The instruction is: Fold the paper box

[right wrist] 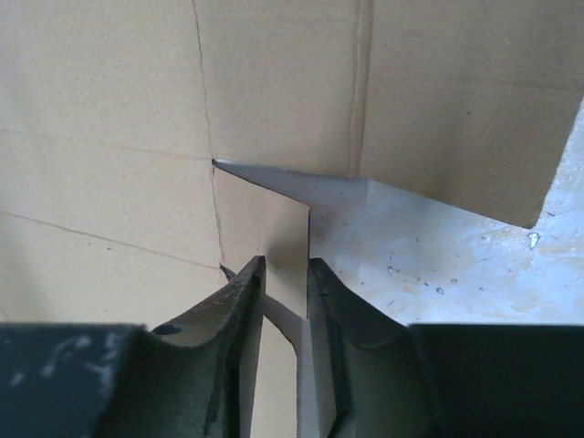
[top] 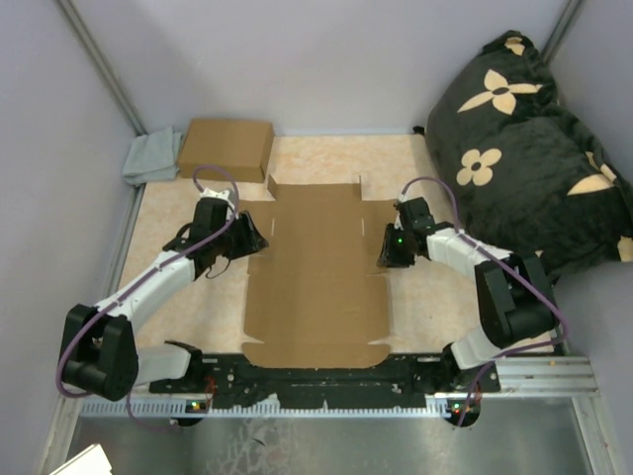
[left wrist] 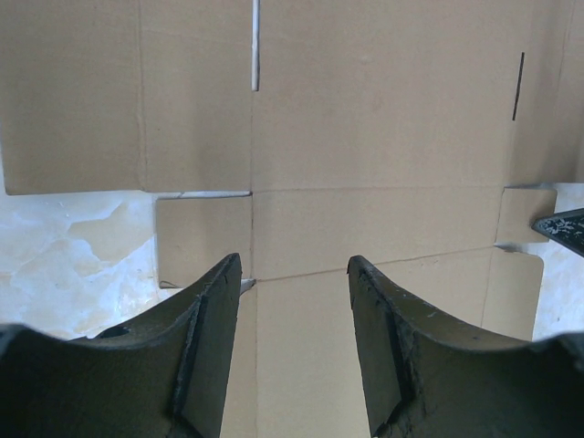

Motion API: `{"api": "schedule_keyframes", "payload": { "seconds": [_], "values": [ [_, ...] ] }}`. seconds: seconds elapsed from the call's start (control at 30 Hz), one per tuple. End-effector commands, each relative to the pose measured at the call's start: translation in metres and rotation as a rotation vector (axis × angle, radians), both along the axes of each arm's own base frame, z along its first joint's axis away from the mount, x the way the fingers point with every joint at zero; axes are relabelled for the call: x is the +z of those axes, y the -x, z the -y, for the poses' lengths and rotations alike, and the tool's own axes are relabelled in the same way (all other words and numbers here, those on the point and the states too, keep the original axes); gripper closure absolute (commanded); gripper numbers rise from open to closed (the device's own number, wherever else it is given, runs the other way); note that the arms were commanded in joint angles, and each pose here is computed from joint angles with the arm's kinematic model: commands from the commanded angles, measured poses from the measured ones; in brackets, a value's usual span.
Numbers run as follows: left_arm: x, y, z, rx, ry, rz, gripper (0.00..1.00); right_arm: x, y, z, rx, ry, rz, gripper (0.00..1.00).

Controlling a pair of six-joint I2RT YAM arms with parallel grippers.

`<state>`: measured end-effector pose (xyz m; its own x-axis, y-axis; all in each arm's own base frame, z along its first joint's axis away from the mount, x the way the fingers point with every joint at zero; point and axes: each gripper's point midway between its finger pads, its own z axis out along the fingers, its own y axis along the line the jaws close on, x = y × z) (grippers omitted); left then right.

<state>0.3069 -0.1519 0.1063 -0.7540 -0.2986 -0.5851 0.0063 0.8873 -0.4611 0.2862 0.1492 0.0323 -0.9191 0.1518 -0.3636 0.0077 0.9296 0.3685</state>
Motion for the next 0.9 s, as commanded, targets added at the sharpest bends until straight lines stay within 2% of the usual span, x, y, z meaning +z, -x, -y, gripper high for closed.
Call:
{"api": "schedule_keyframes", "payload": {
  "seconds": [0.0,0.13,0.17,0.5,0.87],
  "values": [
    [0.001,0.002,0.0,0.006,0.007,-0.002,0.43,0.017,-0.013,-0.006,-0.002,-0.028,0.073,0.78],
    [-0.001,0.001,-0.002,0.012,-0.003,-0.008,0.43,0.036,-0.018,-0.007,0.002,-0.041,0.12,0.92],
    [-0.002,0.001,-0.002,0.013,-0.004,-0.011,0.43,0.04,-0.019,-0.008,0.006,-0.041,0.129,1.0],
    [-0.024,0.004,-0.005,0.017,-0.041,-0.08,0.43,0.059,-0.028,0.003,-0.002,0.022,0.171,1.0],
    [-0.068,0.004,-0.011,0.05,-0.102,-0.203,0.42,0.051,-0.025,0.01,-0.001,0.067,0.151,1.0]
  ]
}}
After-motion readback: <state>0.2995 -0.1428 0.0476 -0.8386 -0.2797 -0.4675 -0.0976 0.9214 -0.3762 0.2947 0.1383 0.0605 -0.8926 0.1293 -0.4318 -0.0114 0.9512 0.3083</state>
